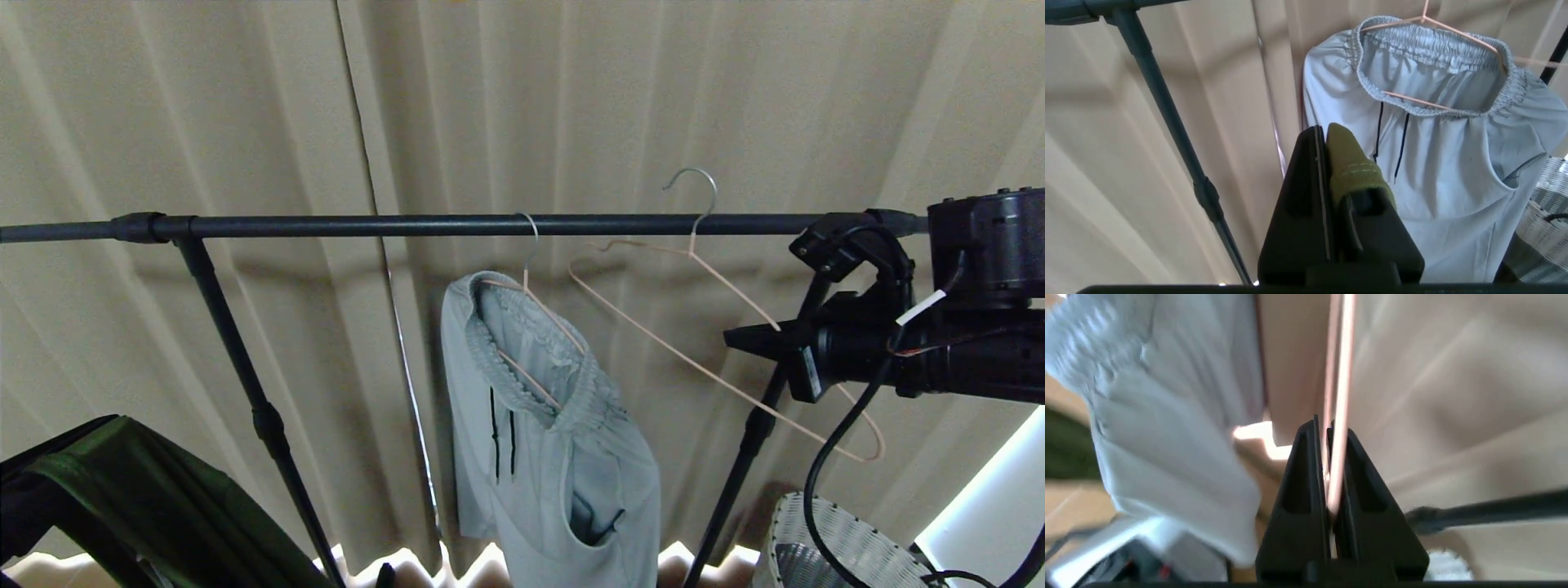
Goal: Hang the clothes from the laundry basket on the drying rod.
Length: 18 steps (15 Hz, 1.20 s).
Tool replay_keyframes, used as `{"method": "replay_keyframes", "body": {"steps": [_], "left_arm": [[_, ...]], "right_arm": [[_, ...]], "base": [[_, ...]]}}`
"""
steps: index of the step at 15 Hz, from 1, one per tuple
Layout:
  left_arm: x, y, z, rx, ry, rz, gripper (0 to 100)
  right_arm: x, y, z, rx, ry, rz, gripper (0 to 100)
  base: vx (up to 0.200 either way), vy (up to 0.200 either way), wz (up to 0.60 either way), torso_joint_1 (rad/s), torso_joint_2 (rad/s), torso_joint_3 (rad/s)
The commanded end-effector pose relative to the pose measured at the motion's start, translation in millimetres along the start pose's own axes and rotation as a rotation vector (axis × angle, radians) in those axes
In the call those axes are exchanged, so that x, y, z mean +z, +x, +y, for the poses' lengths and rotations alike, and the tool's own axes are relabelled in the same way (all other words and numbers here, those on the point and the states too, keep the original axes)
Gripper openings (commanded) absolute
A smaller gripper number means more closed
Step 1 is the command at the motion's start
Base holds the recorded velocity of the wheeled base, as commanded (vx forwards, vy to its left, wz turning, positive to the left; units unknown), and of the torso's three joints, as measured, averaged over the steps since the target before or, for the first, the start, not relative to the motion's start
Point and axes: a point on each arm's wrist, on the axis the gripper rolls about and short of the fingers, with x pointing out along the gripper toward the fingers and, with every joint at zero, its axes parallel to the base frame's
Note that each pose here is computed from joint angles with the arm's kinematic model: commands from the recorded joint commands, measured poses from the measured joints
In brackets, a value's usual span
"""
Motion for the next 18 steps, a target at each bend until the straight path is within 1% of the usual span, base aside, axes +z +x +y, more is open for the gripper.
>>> {"method": "replay_keyframes", "body": {"steps": [1,3,4,8,12,18], "left_arm": [[0,0,0.0,0.000,0.000,0.001,0],[0,0,0.1,0.002,0.000,0.001,0],[0,-1,0.0,0.001,0.002,-0.004,0],[0,-2,0.2,0.003,0.006,-0.010,0],[-1,-4,0.1,0.003,0.032,-0.013,0],[-1,-4,0.1,0.003,0.034,-0.013,0]], "right_arm": [[-6.3,-16,-2.9,-0.031,0.009,-0.023,0],[-11.8,-26,-5.0,-0.051,0.019,-0.027,0],[-15.4,-38,-4.3,-0.064,0.024,-0.040,0],[-28.8,-64,2.7,-0.086,0.024,-0.065,0],[-37.2,-79,9.7,-0.092,0.019,-0.083,0],[-44.2,-87,14.0,-0.094,0.015,-0.091,0]], "base": [[0.000,0.000,0.00,0.000,0.00,0.000],[0.000,0.000,0.00,0.000,0.00,0.000],[0.000,0.000,0.00,0.000,0.00,0.000],[0.000,0.000,0.00,0.000,0.00,0.000],[-0.200,0.000,0.00,0.010,0.00,0.005],[-0.200,0.000,0.00,-0.002,0.00,0.003]]}}
